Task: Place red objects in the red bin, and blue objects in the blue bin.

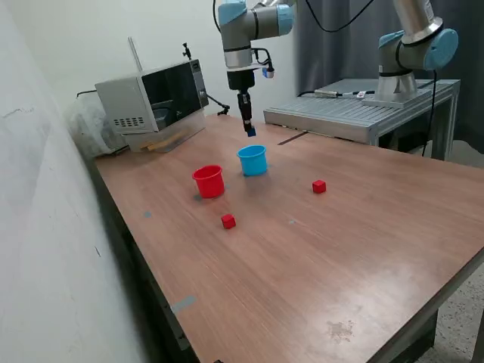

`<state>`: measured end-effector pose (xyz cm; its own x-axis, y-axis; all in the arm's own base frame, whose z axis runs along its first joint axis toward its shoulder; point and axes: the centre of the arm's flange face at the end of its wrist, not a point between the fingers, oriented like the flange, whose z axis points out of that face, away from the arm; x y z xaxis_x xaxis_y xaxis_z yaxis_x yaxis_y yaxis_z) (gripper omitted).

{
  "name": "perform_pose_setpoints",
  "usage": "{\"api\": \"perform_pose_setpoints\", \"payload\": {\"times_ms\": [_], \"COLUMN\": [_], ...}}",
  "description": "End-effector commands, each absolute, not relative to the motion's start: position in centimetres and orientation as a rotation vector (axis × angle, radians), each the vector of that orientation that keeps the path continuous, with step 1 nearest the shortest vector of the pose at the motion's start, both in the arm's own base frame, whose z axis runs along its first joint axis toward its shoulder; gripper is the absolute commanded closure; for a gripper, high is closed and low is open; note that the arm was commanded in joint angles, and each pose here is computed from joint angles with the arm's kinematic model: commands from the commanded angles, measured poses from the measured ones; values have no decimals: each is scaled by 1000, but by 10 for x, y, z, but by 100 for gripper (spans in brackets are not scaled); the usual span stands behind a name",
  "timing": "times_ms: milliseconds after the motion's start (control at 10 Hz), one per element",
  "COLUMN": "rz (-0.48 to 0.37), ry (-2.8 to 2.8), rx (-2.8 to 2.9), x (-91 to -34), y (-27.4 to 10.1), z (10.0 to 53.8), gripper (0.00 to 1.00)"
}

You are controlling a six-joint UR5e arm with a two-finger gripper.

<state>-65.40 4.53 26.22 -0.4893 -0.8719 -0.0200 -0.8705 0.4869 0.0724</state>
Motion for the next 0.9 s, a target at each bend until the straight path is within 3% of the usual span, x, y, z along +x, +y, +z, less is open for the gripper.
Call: {"api": "perform_pose_setpoints", "payload": {"times_ms": [0, 600, 700, 800], "rz": [-99, -84, -80, -80], "ry": [-2708, -2723, -2725, -2725], "rx": [1568, 1563, 1565, 1565], "x": [-649, -642, -641, -641], "y": [59, 72, 72, 72], "z": [257, 248, 247, 246], "gripper": [100, 100, 0, 0]}}
